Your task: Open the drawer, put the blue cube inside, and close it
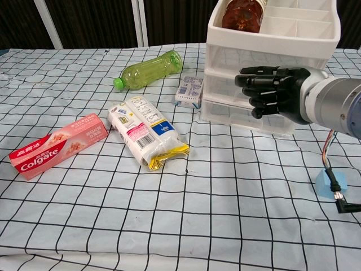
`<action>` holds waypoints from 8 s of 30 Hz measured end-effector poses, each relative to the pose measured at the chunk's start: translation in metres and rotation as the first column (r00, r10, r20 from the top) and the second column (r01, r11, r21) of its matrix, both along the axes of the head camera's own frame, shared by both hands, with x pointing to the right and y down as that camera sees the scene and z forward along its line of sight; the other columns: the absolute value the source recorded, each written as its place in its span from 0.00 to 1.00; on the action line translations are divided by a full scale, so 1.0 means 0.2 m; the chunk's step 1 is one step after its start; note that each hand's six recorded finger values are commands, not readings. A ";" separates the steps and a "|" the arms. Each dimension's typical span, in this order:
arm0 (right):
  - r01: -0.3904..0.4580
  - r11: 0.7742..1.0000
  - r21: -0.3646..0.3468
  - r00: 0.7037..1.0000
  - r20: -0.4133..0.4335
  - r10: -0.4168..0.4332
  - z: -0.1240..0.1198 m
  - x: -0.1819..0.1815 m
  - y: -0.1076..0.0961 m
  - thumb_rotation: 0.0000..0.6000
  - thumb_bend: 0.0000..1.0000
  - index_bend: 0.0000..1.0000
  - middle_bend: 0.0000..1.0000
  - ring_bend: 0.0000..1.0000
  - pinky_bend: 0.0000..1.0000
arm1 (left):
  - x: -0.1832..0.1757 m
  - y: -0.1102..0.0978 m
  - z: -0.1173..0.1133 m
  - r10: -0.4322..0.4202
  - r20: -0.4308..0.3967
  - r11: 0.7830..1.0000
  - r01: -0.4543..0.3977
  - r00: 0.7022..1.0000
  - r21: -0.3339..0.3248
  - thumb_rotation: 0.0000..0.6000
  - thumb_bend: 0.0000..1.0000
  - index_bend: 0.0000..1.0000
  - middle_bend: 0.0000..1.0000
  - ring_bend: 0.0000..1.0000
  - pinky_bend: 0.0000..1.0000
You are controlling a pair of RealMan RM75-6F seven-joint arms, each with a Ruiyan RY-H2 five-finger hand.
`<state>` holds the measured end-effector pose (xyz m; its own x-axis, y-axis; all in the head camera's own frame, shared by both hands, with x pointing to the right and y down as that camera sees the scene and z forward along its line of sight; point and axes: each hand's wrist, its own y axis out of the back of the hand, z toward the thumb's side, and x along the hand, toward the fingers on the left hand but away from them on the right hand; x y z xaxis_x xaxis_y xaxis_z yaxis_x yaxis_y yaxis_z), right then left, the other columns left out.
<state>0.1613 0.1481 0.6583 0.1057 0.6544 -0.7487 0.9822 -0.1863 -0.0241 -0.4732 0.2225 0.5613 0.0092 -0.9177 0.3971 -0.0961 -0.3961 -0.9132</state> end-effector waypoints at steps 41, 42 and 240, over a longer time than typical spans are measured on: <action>-0.017 1.000 -0.021 0.999 0.036 0.018 -0.01 -0.01 -0.02 1.00 0.43 0.20 0.85 0.85 0.77 | 0.00 0.00 0.00 0.001 0.002 1.000 -0.001 1.000 -0.001 1.00 0.02 0.00 0.00 0.00 0.00; -0.017 1.000 -0.023 0.999 0.038 0.018 -0.01 -0.01 -0.02 1.00 0.43 0.21 0.85 0.85 0.77 | 0.00 0.00 0.00 0.000 0.002 1.000 0.000 1.000 -0.001 1.00 0.02 0.00 0.00 0.00 0.00; 0.551 0.799 -0.239 0.517 -0.654 -0.552 0.05 0.68 0.55 1.00 0.17 0.36 0.86 0.86 0.78 | 0.05 0.00 -0.02 0.055 -0.048 0.997 -0.052 0.997 0.061 1.00 0.02 0.00 0.00 0.00 0.00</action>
<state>0.2979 0.2572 0.6687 -0.0750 0.6424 -0.7627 0.3888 -0.6855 -0.6155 -0.4625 0.2225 0.5565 0.0776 -0.9373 0.3398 -0.1223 -0.3472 -0.9298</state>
